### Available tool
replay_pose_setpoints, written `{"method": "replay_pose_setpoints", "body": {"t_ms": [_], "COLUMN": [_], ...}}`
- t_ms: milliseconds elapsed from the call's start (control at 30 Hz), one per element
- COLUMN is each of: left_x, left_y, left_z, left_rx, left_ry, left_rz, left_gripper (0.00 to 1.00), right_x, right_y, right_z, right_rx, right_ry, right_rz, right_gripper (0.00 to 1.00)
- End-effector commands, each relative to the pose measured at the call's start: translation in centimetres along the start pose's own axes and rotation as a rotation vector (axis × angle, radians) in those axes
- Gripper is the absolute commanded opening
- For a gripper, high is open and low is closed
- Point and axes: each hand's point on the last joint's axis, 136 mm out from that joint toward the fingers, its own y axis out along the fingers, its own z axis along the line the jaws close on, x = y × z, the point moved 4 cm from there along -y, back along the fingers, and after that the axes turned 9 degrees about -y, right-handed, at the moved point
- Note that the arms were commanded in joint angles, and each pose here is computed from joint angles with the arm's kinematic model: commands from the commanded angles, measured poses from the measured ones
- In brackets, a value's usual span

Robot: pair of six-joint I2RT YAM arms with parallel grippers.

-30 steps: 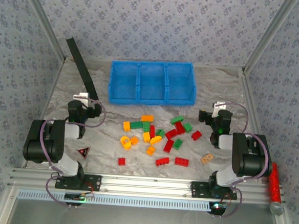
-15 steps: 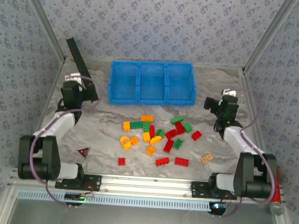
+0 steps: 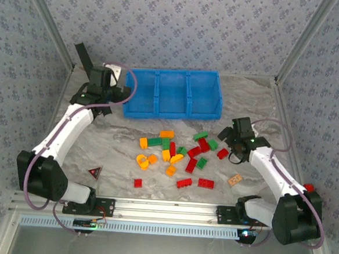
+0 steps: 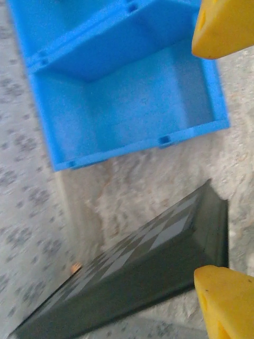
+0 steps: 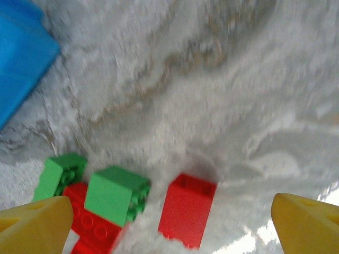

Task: Sort the legos into containers by color
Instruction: Pick up the lego from the middle-right of the table.

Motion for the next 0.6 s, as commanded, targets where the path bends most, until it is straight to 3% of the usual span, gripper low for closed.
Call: {"method": "replay_pose_setpoints", "body": {"t_ms": [0,167,567], "left_x": [-0.2,-0.5,-1.2], "left_y": [-0.1,0.5,1.8], "left_z": [-0.7,-1.0,-1.1], "left_rx": [-0.043,-0.049,-0.032], "left_ry": [0.037,0.048,0.081], "left_rz": [0.047,0.057,0.085], "left_gripper": [1.00,1.00,1.00], "right_x": [-2.6,-4.1,-3.6], "right_y": [0.7,2.2,4.4], "right_z": [-1.4,-1.7,-1.9], "right_rx": [-0.116,-0.137,-0.138], "right_ry": [0.128,0.164,0.173], "right_rz": [0.106,0.149,0.144], "right_gripper": [0.97,0.94,0.84]}}
